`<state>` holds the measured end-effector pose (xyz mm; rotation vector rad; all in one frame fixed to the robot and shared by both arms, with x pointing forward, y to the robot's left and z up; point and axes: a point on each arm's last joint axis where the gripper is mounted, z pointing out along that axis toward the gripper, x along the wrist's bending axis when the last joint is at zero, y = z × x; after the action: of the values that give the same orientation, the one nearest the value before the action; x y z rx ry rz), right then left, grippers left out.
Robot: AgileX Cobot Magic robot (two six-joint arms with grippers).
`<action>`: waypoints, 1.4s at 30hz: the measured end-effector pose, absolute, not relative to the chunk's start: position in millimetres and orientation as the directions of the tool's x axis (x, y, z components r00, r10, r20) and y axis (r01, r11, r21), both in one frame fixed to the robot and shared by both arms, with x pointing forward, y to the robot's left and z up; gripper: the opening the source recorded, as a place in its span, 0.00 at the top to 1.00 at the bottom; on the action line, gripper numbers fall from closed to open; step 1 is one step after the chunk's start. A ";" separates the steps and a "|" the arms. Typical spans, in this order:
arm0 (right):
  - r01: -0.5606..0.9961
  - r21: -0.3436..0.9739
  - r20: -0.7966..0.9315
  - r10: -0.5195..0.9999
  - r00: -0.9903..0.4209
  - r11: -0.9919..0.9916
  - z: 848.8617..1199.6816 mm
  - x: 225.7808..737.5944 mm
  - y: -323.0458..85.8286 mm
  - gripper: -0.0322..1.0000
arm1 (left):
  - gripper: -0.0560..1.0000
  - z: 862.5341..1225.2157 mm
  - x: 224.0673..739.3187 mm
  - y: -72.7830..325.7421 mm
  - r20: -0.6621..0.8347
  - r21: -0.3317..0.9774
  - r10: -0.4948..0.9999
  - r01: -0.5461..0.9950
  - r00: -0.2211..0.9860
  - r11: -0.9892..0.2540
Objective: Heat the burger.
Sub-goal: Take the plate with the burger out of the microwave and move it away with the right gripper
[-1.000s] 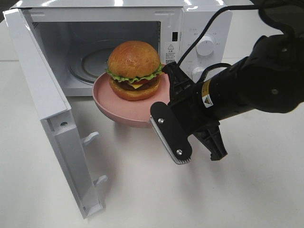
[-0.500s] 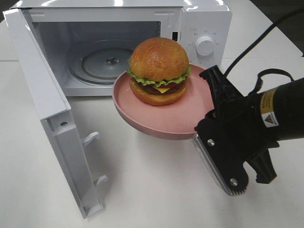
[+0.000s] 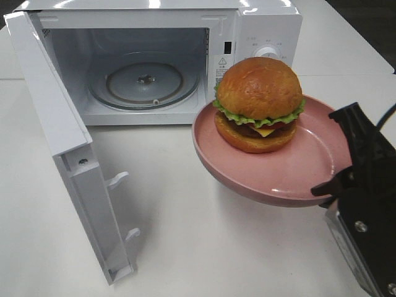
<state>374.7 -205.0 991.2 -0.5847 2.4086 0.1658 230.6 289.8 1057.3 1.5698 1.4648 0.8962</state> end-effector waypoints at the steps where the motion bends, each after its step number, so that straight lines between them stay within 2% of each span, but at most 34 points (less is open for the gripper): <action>1: -0.443 -0.035 -0.618 -0.368 -0.695 0.896 991.2 371.9 -208.4 0.88 | 0.01 1057.3 230.6 289.8 -0.020 0.900 0.996 0.436 0.082 -0.018; 10: -0.352 -0.033 -0.632 -0.292 -0.718 0.935 993.8 347.5 -235.6 0.88 | 0.01 1057.3 230.6 289.8 -0.020 0.900 0.996 0.436 0.082 -0.018; 17: -0.223 -0.002 -0.632 -0.174 -0.755 0.975 992.6 330.2 -256.6 0.88 | 0.01 1057.3 230.6 289.8 -0.020 0.900 0.996 0.436 0.082 -0.018; 25: -0.090 -0.032 -0.619 -0.091 -0.780 0.995 987.6 326.3 -269.9 0.88 | 0.01 1057.3 230.6 289.8 -0.020 0.900 0.996 0.436 0.082 -0.018; 34: 0.053 -0.030 -0.653 0.021 -0.757 0.998 989.6 328.9 -278.3 0.88 | 0.01 1057.3 230.6 289.8 -0.020 0.900 0.996 0.436 0.082 -0.018; 39: 0.189 0.038 -0.686 0.163 -0.709 0.981 992.0 332.2 -281.9 0.88 | 0.01 1057.3 230.6 289.8 -0.020 0.900 0.996 0.436 0.082 -0.018; 42: 0.210 0.035 -0.686 0.176 -0.706 0.977 991.7 332.8 -282.7 0.88 | 0.01 1057.3 230.6 289.8 -0.020 0.900 0.996 0.436 0.082 -0.018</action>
<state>332.8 -282.7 991.7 0.2683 2.3706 -0.0584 230.6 289.8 1057.3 1.5698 1.4648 0.8962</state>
